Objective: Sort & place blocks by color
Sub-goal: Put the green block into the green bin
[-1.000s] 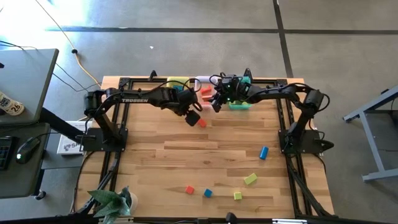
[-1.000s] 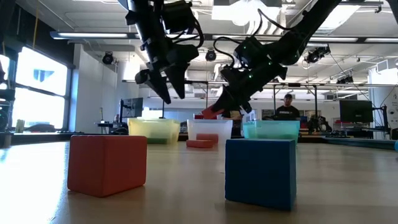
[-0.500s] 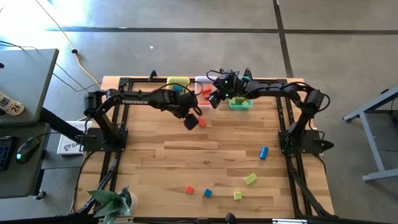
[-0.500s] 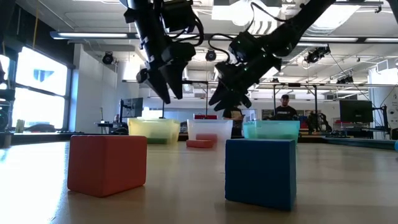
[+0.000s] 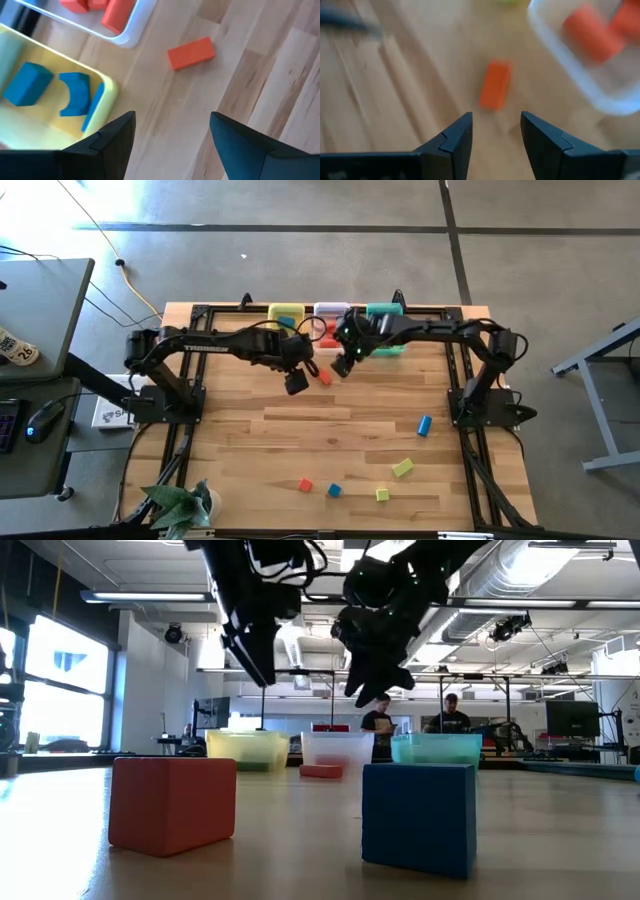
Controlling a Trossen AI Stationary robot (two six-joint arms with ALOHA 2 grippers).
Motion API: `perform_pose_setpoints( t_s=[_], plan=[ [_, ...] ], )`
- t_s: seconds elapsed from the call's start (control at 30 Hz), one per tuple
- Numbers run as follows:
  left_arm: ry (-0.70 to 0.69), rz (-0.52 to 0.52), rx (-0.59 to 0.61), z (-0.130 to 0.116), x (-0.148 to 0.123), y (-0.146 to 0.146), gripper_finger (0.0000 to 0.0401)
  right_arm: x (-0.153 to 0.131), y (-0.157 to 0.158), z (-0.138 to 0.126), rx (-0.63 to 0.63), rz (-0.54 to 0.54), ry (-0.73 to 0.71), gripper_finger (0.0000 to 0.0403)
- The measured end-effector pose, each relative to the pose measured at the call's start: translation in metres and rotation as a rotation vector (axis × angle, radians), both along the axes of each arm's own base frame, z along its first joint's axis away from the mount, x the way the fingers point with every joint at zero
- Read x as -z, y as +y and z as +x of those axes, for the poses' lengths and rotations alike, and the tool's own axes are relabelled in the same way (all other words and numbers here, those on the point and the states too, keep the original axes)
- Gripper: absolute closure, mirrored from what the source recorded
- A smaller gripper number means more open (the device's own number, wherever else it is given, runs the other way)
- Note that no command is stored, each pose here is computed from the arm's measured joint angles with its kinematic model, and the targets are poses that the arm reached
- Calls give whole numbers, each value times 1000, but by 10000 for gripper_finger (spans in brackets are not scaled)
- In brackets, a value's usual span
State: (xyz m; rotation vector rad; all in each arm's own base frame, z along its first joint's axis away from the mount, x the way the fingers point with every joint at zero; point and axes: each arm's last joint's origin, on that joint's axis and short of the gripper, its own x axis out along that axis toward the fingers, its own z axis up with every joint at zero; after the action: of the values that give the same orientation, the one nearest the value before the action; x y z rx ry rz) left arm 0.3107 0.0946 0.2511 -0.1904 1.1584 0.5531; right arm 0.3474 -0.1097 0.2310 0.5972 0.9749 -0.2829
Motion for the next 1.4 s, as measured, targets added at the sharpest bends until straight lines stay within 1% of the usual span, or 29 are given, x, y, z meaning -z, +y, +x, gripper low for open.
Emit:
perform_pose_setpoints(
  t_s=[0.13, 0.37, 0.47, 0.6, 0.8, 0.93, 1.27, 1.4],
  plan=[
    [-18, 23, 30, -9, -14, -2, 158, 4, 32, 1, -11, 47, 96, 249],
    [-52, 57, 80, -18, -31, -5, 158, 10, 89, -7, -22, 60, 292, 249],
    [-57, 68, 98, -20, -34, -6, 158, 12, 112, -12, -58, 64, 354, 249],
    [-59, 69, 98, -21, -34, -6, 158, 13, 143, -18, -147, 65, 406, 249],
    [-60, 67, 94, -21, -34, -6, 158, 13, 181, -27, -284, 96, 438, 249],
    [-75, 53, 56, -21, -34, -6, 158, 12, 206, -33, -376, 121, 447, 249],
    [-90, 37, 13, -21, -34, -6, 158, 12, 264, -57, -568, 77, 459, 249],
    [-96, 28, -21, -21, -34, -6, 158, 12, 283, -66, -600, 52, 441, 249]
  ],
)
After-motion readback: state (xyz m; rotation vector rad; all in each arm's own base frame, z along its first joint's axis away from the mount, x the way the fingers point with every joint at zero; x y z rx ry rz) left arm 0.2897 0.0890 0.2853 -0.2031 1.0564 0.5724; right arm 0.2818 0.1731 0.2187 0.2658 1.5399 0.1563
